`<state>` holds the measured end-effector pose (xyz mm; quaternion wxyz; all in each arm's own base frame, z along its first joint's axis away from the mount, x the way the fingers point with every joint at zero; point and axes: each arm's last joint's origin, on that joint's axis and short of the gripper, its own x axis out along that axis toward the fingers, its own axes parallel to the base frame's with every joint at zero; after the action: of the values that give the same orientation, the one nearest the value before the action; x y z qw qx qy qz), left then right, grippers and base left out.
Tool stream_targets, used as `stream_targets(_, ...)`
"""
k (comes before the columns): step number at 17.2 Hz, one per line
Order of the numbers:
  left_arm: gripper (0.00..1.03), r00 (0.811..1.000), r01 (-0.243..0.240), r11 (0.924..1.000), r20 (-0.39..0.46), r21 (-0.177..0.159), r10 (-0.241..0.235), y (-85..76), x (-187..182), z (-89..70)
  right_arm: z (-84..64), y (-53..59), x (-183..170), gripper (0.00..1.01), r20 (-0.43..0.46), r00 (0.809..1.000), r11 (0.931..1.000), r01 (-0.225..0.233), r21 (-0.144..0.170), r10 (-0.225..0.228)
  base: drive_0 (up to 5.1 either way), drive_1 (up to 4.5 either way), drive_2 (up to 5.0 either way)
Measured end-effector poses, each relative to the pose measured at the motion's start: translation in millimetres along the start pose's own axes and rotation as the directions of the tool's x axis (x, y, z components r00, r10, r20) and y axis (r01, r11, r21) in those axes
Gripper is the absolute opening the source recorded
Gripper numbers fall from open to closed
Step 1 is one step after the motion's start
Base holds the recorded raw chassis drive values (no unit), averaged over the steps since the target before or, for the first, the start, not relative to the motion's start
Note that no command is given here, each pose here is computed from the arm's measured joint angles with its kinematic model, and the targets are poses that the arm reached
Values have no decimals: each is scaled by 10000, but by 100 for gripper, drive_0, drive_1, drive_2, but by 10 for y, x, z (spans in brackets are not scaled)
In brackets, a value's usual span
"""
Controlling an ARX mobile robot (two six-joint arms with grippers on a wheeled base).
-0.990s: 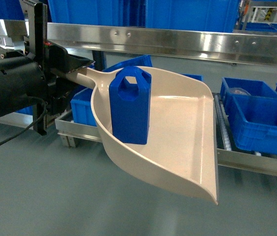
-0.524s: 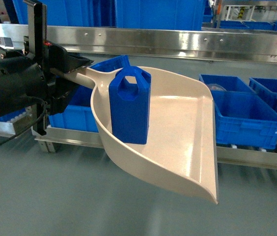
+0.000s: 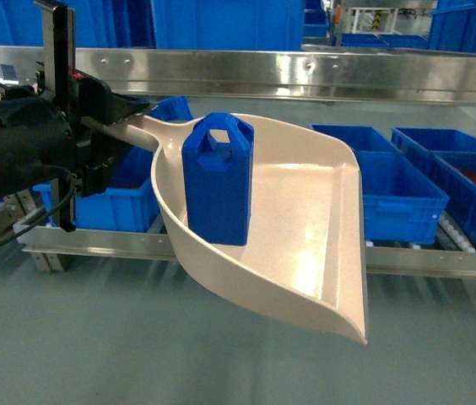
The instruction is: Place part in tray to right shelf
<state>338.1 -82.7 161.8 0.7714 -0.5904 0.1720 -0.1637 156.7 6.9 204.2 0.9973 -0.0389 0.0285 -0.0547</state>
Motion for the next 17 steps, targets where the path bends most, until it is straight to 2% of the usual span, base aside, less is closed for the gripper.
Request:
stream_targets(7,17,10000,13,10000,-52,3,-13,-4,4,-15,0,0,0,98,0,10000,10000,0,-4,0,-170,-170,-170)
stream_targets(17,17,10000,1,10000,24,1,-1,0,-1,3,5,-2,-4,98,41,10000,10000,10,8,-11,0,0,0)
